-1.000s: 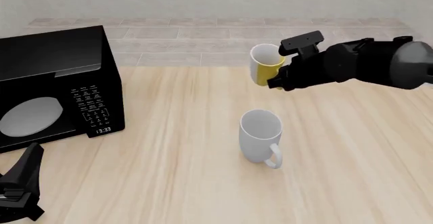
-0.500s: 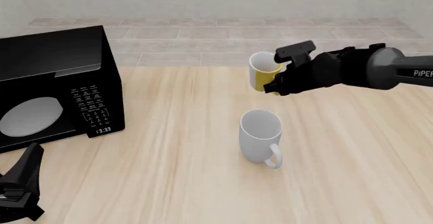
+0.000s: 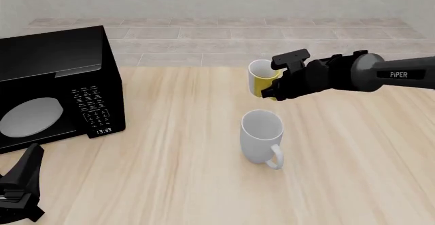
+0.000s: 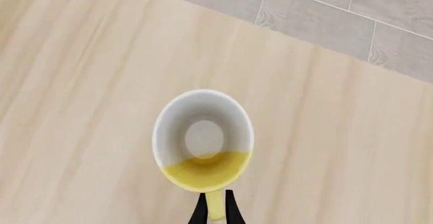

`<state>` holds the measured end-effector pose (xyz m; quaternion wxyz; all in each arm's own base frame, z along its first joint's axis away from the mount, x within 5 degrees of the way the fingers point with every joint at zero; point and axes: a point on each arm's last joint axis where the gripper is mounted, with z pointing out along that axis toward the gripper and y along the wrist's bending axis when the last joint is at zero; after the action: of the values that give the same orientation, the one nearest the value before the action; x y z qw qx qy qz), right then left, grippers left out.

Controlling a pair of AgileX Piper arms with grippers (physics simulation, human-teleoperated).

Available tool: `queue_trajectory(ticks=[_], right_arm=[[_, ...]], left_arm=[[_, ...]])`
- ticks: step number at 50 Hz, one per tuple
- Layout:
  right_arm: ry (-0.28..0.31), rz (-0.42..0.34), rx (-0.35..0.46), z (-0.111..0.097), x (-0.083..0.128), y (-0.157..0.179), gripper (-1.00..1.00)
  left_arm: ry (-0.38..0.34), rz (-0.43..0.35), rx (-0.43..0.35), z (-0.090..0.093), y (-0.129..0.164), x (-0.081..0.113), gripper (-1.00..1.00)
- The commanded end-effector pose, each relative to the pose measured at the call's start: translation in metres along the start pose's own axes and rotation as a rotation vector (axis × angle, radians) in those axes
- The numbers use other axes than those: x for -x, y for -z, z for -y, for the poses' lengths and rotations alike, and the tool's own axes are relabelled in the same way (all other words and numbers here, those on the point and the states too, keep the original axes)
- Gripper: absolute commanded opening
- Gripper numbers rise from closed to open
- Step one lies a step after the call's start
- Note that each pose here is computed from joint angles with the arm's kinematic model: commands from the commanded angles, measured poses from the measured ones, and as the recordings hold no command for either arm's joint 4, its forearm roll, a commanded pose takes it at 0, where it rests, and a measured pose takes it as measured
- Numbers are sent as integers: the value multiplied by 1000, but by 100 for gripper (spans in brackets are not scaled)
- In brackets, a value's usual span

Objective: Put the yellow and white mug to the front of the white mug.

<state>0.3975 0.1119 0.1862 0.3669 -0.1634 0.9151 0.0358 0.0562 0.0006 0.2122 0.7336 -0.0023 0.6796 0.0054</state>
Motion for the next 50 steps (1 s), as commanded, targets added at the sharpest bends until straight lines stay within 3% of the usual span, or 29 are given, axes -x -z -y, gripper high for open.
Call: queue_trajectory(ticks=[1,50], right_arm=[[-15,-8,1,0,-3,-14,-100],[-31,-48,-10,8,-11,-49,-100]], left_arm=[[0,6,-1,0,0,1,100],[0,6,-1,0,0,1,100]])
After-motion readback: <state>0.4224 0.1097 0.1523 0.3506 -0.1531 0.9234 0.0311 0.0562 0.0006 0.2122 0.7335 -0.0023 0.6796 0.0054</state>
